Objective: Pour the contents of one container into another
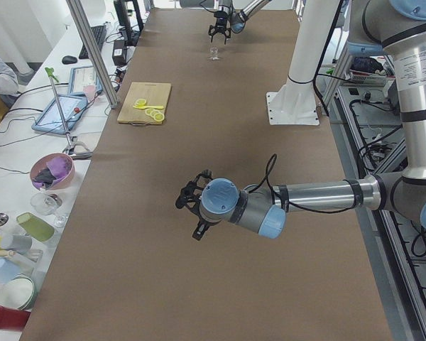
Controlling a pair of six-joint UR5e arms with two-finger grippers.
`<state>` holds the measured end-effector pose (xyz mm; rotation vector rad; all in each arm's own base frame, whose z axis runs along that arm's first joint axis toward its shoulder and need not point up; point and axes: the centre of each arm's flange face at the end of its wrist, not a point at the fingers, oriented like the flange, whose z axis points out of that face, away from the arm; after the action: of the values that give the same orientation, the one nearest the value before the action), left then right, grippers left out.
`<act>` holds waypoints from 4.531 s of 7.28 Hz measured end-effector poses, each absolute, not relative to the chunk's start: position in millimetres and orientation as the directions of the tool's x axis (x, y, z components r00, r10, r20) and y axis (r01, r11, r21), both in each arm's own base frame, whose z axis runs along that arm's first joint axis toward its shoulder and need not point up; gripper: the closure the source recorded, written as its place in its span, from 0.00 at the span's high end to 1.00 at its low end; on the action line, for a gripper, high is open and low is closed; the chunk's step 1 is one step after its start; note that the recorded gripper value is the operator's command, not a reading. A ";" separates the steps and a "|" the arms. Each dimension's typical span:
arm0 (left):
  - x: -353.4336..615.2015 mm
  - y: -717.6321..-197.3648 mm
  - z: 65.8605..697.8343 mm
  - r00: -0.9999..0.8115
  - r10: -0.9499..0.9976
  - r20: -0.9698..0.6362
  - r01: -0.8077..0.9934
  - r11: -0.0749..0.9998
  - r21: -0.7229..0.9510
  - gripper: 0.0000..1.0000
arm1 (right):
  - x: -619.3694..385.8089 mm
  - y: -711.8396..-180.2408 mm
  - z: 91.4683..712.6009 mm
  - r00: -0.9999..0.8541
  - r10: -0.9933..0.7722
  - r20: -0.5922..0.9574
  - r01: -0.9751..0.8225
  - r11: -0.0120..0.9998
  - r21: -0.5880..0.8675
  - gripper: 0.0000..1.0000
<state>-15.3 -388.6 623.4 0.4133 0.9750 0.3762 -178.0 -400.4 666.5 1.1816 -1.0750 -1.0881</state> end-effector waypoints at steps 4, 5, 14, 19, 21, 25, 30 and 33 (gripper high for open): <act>110.5 -314.2 586.3 0.563 0.500 -0.658 0.025 0.786 0.618 0.98 | -209.4 -413.6 665.8 0.110 -0.994 0.022 0.046 0.027 0.999 0.98; 124.5 -298.8 584.5 0.563 0.532 -0.633 0.049 0.742 0.668 0.98 | -212.8 -414.0 665.4 0.104 -0.994 0.019 0.044 0.024 0.999 0.98; 167.4 -230.8 603.7 0.503 0.491 -0.712 0.388 0.608 0.693 0.98 | -240.5 -437.4 660.8 0.085 -0.996 0.028 0.043 0.032 0.999 0.91; 259.6 -188.3 612.0 0.601 0.413 -0.685 0.520 0.449 0.727 0.98 | -248.2 -435.9 655.9 0.069 -0.997 0.021 0.037 0.023 0.999 0.90; 279.9 -169.4 607.2 0.626 0.358 -0.693 0.581 0.378 0.720 0.98 | -249.3 -437.3 655.0 0.070 -0.997 0.020 0.036 0.022 0.999 0.83; 289.3 -163.7 606.5 0.718 0.265 -0.643 0.592 0.253 0.765 0.98 | -250.1 -437.2 655.8 0.069 -0.997 0.022 0.038 0.025 0.999 0.74; 326.3 -175.7 637.2 0.660 0.116 -0.742 0.719 0.187 0.669 0.98 | -250.6 -437.6 654.3 0.066 -0.998 0.021 0.036 0.023 0.999 0.32; 340.6 -180.6 646.2 0.627 0.083 -0.775 0.756 0.178 0.630 0.98 | -246.5 -439.7 649.7 0.074 -0.997 0.012 0.029 0.014 0.999 0.00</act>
<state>340.6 -180.6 646.2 1.3278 0.7953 -0.5542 -246.5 -439.7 649.7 1.2117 -1.1400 -1.1591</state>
